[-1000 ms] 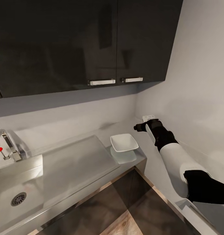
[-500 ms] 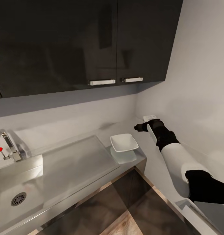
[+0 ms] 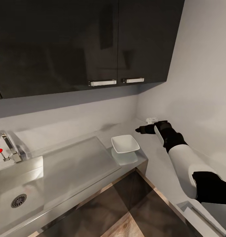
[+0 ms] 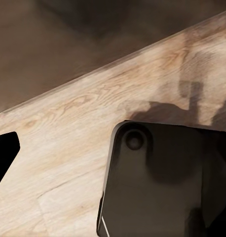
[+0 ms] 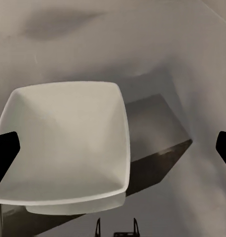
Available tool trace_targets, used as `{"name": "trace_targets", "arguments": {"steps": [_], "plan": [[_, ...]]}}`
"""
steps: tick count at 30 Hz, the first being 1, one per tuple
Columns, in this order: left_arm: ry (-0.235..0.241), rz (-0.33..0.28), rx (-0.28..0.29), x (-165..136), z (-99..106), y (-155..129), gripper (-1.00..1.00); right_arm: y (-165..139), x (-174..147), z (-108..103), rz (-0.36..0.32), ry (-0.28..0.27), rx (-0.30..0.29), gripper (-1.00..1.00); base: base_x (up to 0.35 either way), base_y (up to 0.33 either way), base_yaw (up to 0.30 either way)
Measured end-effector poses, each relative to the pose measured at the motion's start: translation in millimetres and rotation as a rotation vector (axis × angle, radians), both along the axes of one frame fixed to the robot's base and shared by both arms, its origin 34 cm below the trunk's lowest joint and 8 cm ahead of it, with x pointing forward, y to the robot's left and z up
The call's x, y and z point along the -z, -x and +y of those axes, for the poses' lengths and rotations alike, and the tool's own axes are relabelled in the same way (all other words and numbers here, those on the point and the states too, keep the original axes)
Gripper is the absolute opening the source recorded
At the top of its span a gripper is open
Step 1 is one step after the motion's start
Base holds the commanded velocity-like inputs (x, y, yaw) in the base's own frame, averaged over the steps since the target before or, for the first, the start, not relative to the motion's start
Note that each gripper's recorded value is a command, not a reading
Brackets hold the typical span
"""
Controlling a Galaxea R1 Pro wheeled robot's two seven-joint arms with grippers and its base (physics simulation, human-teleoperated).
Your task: In the kitchen, take the Vidalia onion out of the sink, dice it on the chopping board with the paring knife, put the diced onion into the bowl on the countertop, then place both the paring knife and the chopping board into the sink.
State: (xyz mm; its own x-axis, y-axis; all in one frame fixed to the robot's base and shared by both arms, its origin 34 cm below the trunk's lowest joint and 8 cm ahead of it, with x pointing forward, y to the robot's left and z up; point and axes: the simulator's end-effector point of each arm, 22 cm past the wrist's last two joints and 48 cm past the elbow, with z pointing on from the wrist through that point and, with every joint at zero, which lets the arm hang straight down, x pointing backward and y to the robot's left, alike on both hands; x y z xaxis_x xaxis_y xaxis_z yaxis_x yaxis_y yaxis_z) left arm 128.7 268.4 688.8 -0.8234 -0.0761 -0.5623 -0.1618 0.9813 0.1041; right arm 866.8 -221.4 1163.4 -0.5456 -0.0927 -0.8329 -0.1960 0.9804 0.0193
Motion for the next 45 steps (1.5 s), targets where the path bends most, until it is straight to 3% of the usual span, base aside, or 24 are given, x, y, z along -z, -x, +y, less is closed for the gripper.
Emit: {"name": "trace_targets", "arguments": {"steps": [17,24,45], "plan": [[0.000,0.000,0.000,0,0,0,1.00,0,2,-7,0.002,0.012,0.017,1.00,0.000,0.000,0.000],[0.000,0.001,0.000,0,0,0,1.00,-1,3,-26,0.003,0.036,0.057,1.00,0.000,0.000,0.000],[0.001,0.032,0.000,1,0,11,1.00,1,41,-32,0.071,0.028,0.063,1.00,0.000,0.000,0.000]]}}
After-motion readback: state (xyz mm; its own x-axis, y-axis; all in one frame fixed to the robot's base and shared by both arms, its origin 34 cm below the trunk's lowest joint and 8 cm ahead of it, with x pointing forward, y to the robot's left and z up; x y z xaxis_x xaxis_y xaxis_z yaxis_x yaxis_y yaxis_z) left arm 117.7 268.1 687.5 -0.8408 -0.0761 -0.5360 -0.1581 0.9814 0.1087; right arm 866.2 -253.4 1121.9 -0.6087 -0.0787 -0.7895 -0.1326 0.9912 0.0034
